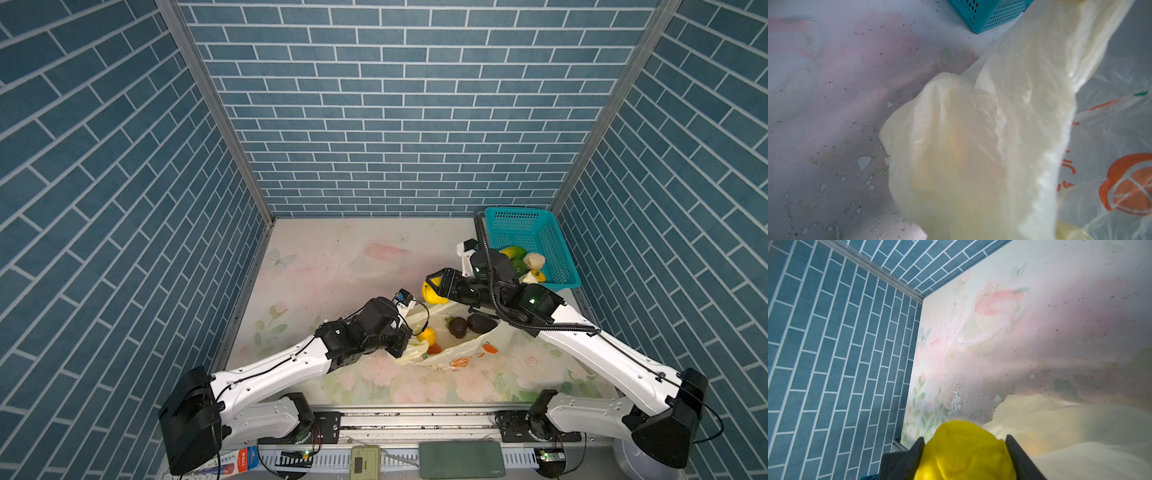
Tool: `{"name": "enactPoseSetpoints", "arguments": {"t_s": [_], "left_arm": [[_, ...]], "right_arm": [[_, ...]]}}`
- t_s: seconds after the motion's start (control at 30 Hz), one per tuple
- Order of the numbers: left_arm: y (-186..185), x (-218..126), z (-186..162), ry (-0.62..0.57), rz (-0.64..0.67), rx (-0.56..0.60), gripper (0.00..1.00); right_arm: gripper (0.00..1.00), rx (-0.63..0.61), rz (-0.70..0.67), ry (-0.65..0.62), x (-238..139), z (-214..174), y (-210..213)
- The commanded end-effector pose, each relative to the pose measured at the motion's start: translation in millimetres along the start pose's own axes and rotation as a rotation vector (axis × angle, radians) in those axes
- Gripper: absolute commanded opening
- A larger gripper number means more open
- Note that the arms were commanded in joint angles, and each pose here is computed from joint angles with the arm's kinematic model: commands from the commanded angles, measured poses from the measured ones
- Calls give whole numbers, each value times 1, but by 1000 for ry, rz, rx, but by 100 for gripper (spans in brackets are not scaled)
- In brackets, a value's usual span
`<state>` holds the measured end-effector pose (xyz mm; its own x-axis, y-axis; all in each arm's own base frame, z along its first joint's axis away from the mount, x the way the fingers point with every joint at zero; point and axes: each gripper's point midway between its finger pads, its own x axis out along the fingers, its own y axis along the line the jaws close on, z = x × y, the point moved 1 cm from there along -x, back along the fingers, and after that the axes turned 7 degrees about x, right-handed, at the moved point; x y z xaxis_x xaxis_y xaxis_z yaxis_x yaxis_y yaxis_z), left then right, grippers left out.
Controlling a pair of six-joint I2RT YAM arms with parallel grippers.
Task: Untie the knot of the plastic bag and take out the fruit
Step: 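Lift the yellow mango out and carry it to the teal basket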
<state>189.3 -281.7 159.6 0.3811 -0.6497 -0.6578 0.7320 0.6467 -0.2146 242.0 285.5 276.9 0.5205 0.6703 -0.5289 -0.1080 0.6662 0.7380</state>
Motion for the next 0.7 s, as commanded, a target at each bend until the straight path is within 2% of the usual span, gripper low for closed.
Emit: {"name": "enactPoseSetpoints", "arguments": {"t_s": [0.0,0.3,0.5,0.67], "left_arm": [[-2,0,13,-27,-4,-1,0],[6,-6,4,-8,34,-14,0],[13,-17,0,-13,80,-24,0],[20,-29,2,-39,127,-42,0]], "right_arm": [[56,31,59,-24,3,1,11],[58,-34,62,-172,-28,67,33],[58,-25,41,-267,-49,123,18],[59,-9,-42,-360,-63,175,-21]]}}
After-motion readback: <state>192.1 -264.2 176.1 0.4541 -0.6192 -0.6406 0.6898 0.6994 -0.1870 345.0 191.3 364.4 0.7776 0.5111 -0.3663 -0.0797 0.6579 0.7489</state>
